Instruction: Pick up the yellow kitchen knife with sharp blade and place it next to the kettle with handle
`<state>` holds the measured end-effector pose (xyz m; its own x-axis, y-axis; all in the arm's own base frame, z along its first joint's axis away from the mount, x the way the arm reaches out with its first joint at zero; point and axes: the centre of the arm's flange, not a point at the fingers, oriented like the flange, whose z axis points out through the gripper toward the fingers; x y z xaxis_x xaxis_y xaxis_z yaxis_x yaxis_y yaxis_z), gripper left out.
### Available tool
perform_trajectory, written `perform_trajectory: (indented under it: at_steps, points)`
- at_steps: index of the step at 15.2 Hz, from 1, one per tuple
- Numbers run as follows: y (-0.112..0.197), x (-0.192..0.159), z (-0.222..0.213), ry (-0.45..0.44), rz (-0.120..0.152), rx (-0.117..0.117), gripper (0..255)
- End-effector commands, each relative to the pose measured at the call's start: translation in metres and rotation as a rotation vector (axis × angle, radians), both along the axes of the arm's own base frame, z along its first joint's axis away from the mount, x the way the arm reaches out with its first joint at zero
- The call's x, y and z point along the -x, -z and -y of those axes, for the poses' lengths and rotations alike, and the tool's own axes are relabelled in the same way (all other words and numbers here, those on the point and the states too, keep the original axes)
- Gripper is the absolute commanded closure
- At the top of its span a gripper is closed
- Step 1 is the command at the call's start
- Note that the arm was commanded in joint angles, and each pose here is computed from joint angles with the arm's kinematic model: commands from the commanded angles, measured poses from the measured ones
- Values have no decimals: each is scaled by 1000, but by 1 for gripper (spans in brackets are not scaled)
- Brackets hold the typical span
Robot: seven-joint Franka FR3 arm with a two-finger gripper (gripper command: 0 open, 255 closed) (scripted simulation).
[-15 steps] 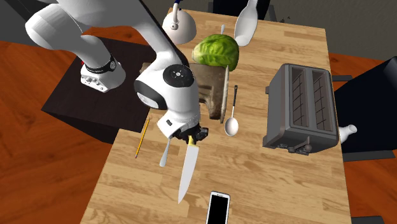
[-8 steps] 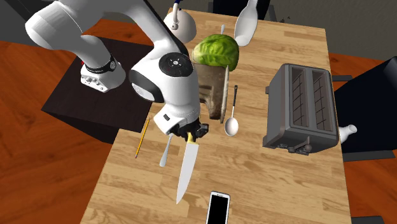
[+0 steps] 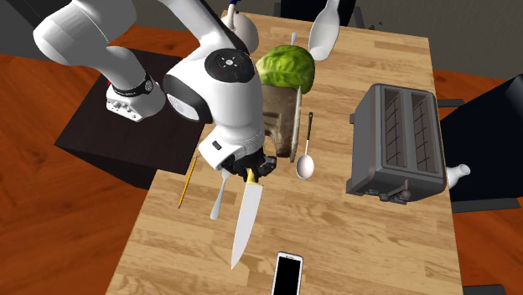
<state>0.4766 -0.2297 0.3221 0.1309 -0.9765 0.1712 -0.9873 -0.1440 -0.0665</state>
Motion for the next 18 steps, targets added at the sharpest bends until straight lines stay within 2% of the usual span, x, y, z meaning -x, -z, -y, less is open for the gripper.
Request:
perform_trajectory:
  at_steps: [1,18]
  points:
    - [-11,1,1,0,0,0,255]
    - [-99,1,1,0,0,0,255]
